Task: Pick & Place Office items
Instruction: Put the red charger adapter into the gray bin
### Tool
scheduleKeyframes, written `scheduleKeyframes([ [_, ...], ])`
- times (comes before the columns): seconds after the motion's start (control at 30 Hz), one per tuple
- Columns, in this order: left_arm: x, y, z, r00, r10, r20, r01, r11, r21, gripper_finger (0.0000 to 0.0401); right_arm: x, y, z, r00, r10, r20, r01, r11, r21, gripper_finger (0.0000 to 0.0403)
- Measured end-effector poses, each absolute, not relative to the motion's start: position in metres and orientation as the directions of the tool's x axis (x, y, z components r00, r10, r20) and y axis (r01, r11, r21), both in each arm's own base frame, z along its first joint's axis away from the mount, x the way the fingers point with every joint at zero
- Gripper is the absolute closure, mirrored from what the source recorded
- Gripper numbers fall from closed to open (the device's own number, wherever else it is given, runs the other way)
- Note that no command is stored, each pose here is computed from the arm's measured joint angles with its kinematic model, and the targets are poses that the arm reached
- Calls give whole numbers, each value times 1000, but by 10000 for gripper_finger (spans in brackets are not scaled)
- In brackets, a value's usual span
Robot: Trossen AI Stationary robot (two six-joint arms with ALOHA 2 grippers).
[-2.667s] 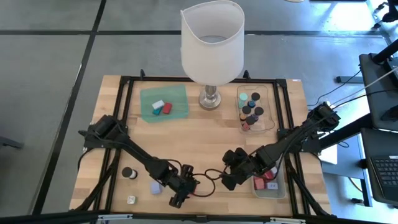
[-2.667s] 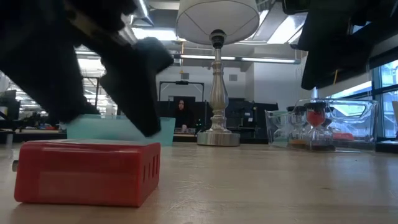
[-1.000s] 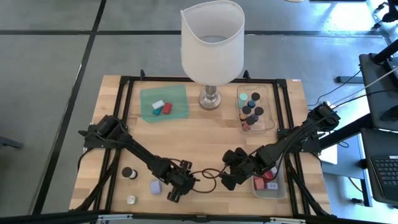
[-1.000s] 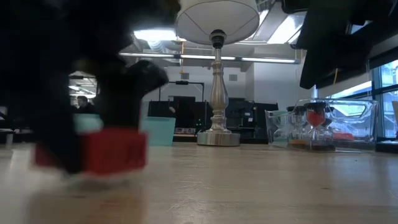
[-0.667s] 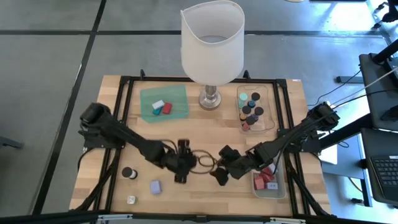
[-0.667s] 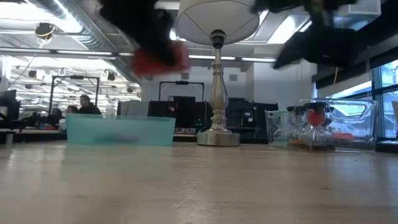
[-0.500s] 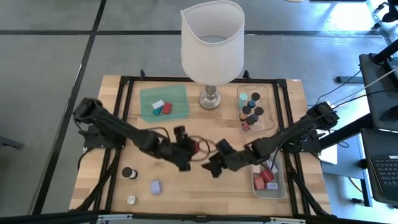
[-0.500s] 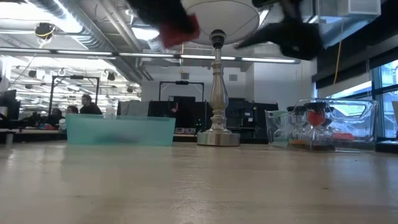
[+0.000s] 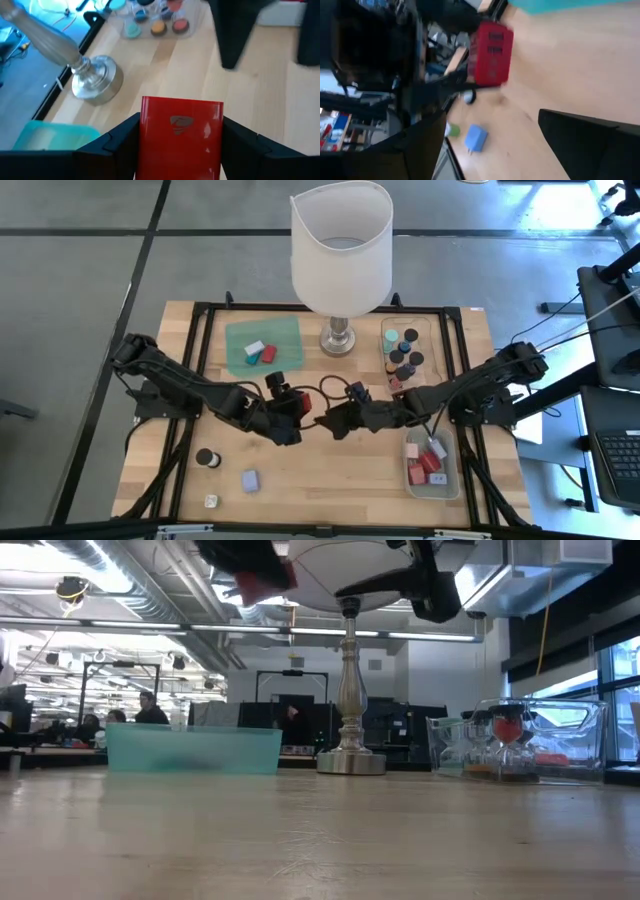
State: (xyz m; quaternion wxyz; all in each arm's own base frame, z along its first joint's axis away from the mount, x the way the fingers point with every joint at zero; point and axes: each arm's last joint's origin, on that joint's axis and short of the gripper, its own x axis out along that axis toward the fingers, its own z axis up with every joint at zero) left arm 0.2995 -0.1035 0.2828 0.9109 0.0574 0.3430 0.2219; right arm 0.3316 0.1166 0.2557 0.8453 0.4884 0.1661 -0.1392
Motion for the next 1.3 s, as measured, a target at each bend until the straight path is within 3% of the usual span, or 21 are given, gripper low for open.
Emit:
scheduleKeyframes([
  [0.7,321,-92,289,733,459,-503,-407,887,216,187,344,84,258,910,-173,-378,415,416,809,95],
  [0.97,324,-89,290,742,456,-492,-395,890,230,187,345,80,258,906,-188,-380,424,412,806,161],
  [1.3,325,-89,290,744,447,-496,-387,894,226,181,346,77,259,909,-190,-371,417,406,813,284],
])
